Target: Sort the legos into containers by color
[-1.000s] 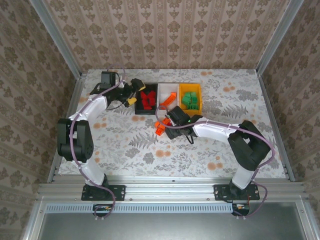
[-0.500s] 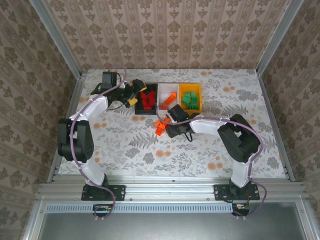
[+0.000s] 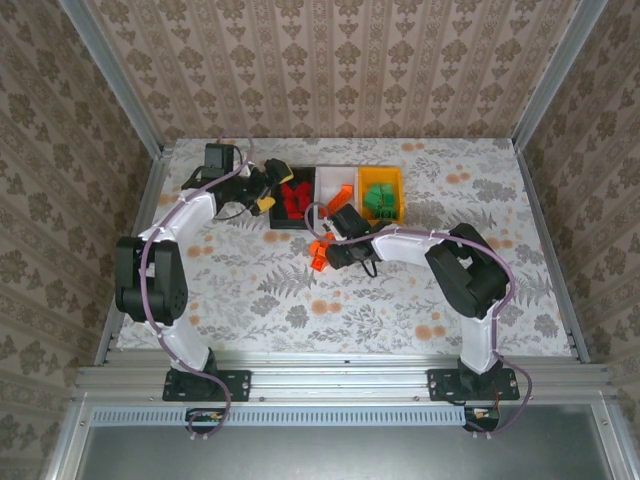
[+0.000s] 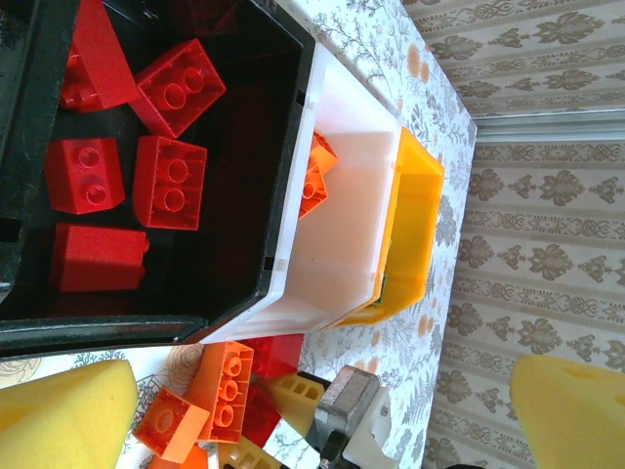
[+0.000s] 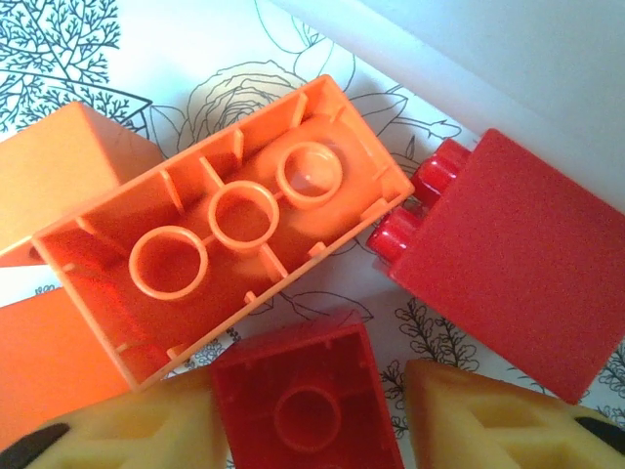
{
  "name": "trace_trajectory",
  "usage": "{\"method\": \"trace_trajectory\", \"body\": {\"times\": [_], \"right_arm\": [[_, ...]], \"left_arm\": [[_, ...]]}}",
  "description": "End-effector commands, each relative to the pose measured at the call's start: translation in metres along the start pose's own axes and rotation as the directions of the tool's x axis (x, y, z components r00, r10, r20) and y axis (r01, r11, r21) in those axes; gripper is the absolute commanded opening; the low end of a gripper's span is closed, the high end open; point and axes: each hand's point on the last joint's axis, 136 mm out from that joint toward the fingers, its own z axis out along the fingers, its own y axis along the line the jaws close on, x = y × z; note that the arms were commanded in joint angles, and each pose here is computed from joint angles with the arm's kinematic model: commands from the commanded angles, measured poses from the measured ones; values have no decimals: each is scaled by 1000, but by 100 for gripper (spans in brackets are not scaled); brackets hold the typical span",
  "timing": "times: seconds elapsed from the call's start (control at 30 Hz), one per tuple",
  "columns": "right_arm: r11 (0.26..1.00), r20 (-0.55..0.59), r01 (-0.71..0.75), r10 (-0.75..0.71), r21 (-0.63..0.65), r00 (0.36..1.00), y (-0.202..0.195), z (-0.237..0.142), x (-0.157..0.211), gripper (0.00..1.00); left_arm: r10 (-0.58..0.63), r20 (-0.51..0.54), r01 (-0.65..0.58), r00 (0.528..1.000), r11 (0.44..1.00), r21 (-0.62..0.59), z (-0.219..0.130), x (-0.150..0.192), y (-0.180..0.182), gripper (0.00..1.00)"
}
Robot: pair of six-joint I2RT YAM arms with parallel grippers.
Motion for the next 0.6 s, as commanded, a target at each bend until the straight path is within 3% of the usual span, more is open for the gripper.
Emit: {"method": "trace_trajectory", "body": {"times": [0.0,0.13,0.33,0.47,0.57], "right_arm": [[1000,10,14,-14,2,1000,4,-3,-1,44],[999,14,29,-30,18,999,6,-11,7,35],[1000,74,23,-24,19,997,10,-49,10,31],[1000,185,4,-6,13,983,11,-88,-23,31],[1000,236,-4,7,-13,972,20,-93,-64,31]], "left_arm": [[35,14,-35,999,999,10,-6,-4,-8,100],[36,14,-36,999,999,8,-5,-4,-8,100],[34,18,-34,999,999,6,-7,-5,-7,100],[24,37,-24,999,1000,8,-12,-12,-5,100],[5,63,-5,998,1000,0,-19,-21,2,100]]}}
